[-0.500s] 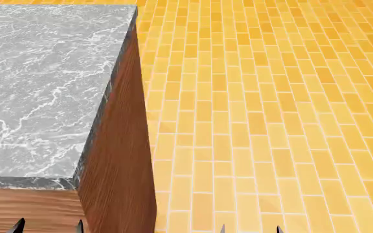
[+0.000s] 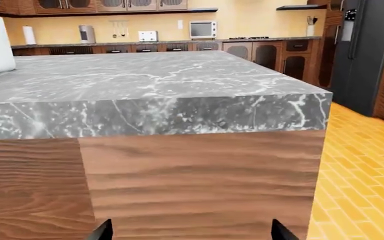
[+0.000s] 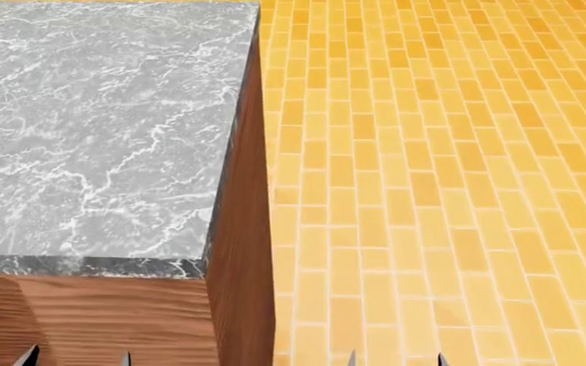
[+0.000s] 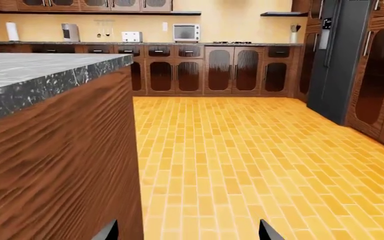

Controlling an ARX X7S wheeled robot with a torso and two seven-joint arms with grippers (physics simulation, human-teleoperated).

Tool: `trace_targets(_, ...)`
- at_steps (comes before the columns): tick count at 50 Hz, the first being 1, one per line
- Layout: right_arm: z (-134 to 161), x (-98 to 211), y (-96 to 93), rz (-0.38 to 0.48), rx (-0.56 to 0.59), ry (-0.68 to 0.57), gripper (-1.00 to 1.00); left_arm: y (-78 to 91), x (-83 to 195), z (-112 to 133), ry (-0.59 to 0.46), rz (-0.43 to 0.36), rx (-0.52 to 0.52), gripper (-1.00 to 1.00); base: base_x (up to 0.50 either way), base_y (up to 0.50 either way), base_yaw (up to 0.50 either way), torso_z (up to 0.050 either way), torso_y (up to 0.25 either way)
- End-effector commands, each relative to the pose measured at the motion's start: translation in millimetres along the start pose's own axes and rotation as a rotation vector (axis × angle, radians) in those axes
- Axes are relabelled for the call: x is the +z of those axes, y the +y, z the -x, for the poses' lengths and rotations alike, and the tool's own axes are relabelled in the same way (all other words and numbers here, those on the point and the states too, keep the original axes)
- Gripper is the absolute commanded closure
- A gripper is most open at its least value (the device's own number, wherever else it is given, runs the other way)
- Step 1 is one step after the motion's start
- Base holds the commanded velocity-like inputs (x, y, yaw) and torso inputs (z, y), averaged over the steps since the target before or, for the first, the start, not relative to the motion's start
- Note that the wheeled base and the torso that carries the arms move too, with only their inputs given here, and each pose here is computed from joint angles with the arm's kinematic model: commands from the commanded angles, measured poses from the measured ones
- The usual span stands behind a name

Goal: Place the cup inside the bowl on the dining table and move the bowl to any counter.

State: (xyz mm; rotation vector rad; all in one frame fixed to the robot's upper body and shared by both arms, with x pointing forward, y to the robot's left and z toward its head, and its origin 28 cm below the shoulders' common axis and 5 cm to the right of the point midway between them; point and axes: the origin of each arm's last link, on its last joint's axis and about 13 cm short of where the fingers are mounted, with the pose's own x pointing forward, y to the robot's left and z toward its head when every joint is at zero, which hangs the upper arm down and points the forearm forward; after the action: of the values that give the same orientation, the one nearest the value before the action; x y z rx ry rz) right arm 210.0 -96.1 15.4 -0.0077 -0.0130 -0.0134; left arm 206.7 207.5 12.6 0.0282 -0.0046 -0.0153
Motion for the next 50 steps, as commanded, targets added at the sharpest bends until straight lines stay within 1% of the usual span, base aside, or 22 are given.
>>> trace_targets(1,1.4,0.5,0.0,0.006,0.004,-0.008,-1.0,-1.0,0.1,1.6,0.0,-0.014,0.0,-1.0,-0.5,0.06,0.0,0.0,0.0)
trace_targets(6,2.1,0.5,-0.5,0.002,0.004,-0.013,-1.0,-1.4,0.5,2.7,-0.003,-0.018,0.003,-1.0,-0.5,0.11,0.0,0.0,0.0)
trace_targets(10,1.9,-0.1,-0.1,0.004,0.007,-0.014,-1.0,-1.0,0.5,3.6,-0.005,-0.018,0.002,-1.0,-0.47,0.38,0.0,0.0,0.0)
trace_targets(28,-1.0,-0.5,1.3,0.009,0.019,-0.013,-1.0,-3.2,0.1,2.6,0.0,-0.024,0.007,-1.0,-0.25,0.5,0.0,0.0,0.0)
trace_targets(31,-1.0,-0.8,1.1,0.009,0.017,-0.011,-1.0,2.7,-1.0,5.9,0.0,-0.024,0.005,-1.0,-0.23,0.5,0.0,0.0,0.0)
trace_targets(32,-0.8,-0.8,1.1,0.009,0.015,-0.012,-1.0,0.5,-0.8,4.6,0.0,-0.025,0.004,-1.0,-0.24,0.5,0.0,0.0,0.0)
trace_targets(33,-0.6,-0.3,1.0,0.009,0.013,-0.015,-1.0,3.1,-1.1,6.0,0.0,-0.025,0.003,-1.0,-0.25,0.5,0.0,0.0,0.0)
trace_targets(39,-0.5,0.4,1.5,0.009,0.014,-0.019,-1.0,2.0,-0.4,7.2,-0.002,-0.024,0.004,-1.0,-0.25,0.5,0.0,0.0,0.0)
trace_targets(42,-1.8,0.2,1.4,0.009,0.018,-0.017,-1.0,-1.8,0.1,5.4,0.0,-0.028,0.004,-1.0,-0.25,0.5,0.0,0.0,0.0)
trace_targets(50,-2.2,-0.5,1.4,0.01,0.02,-0.016,-1.0,-1.9,-0.9,5.5,0.004,-0.035,0.003,-1.0,-0.25,0.5,0.0,0.0,0.0)
